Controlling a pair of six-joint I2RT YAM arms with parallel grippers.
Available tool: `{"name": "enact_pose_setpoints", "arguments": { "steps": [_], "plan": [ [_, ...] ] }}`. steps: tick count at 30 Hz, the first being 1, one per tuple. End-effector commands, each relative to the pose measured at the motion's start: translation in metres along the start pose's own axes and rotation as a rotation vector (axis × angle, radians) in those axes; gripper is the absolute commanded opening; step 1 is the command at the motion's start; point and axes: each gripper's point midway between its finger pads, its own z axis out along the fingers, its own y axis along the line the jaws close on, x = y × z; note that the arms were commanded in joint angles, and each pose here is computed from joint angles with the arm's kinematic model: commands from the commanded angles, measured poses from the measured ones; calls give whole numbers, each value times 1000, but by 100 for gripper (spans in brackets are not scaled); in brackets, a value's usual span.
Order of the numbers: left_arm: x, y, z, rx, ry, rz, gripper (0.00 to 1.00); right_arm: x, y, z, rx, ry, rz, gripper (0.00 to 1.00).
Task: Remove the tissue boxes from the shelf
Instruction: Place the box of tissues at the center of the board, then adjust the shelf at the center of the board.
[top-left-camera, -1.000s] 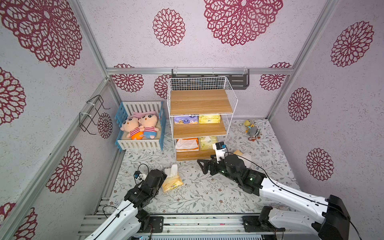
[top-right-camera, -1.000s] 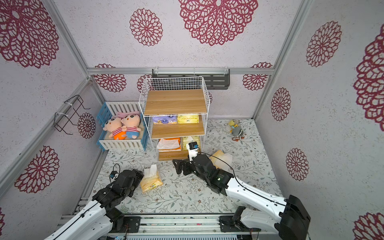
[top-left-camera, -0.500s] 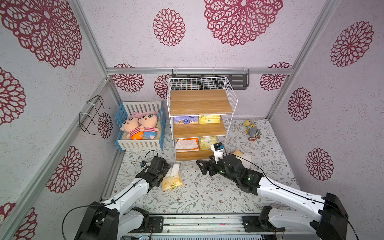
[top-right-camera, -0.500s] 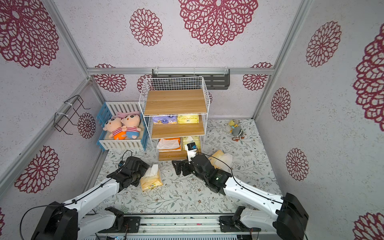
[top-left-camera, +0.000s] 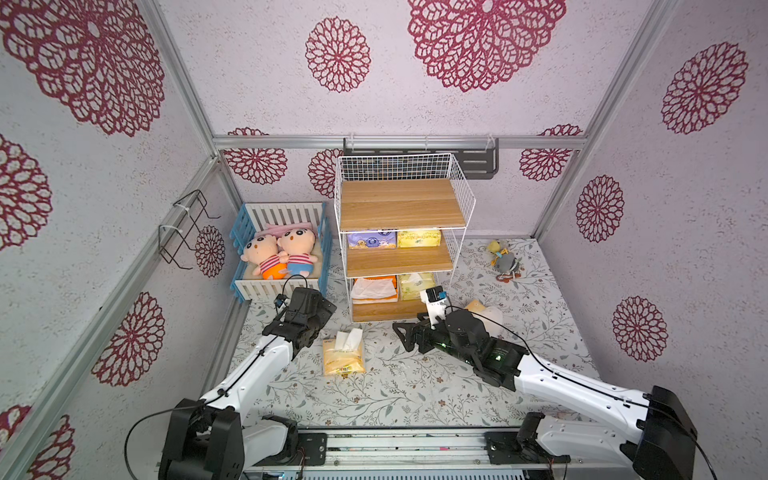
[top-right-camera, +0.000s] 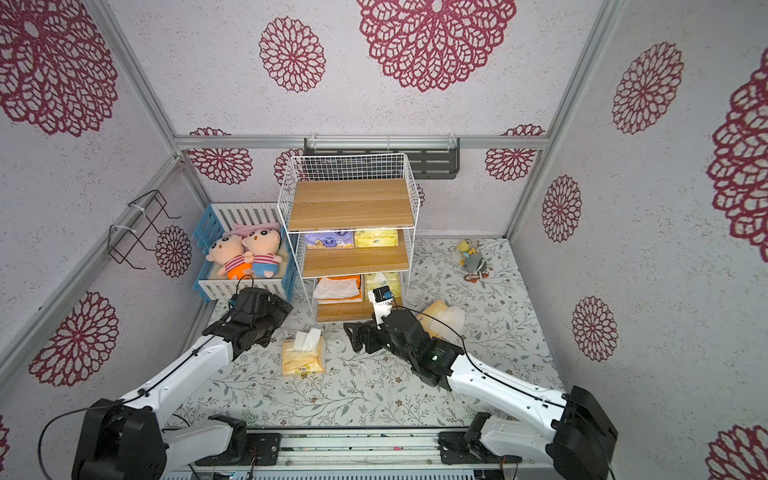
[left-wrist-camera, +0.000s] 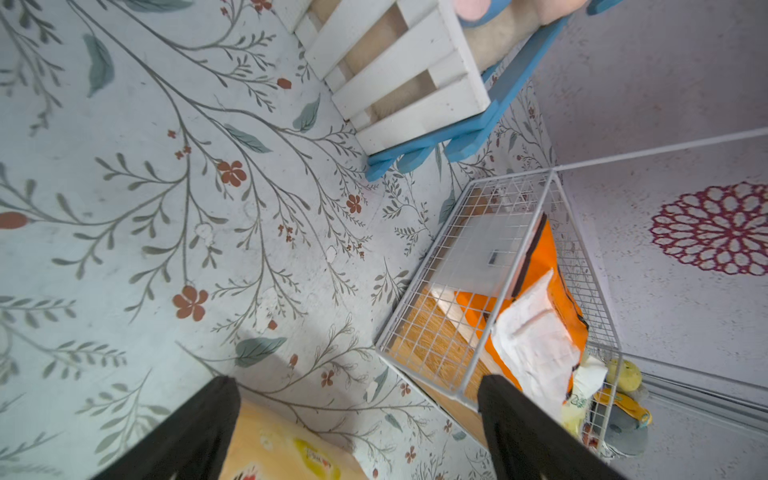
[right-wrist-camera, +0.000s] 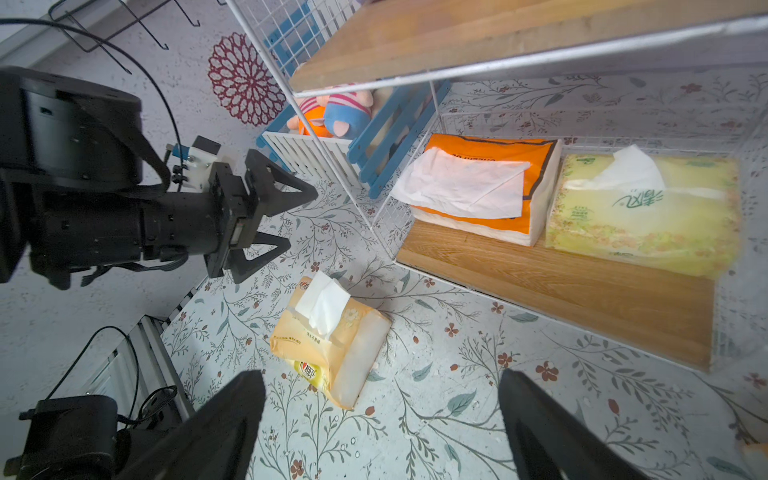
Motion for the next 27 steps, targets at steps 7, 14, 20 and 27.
{"name": "enact_pose_setpoints", "arguments": {
  "steps": [7, 14, 20, 27],
  "plan": [
    [-14, 31, -83, -30, -79, 87, 97, -28, 5, -24, -8, -85, 1, 99],
    [-7, 12, -119, 110, -30, 186, 97, -36, 15, -28, -72, -124, 33, 99],
    [-10, 5, -142, 130, -32, 248, 97, -55, 29, -18, -94, -140, -2, 97],
    [-12, 0, -157, 171, -44, 283, 97, -95, 38, -18, -83, -245, -1, 91]
  ]
}}
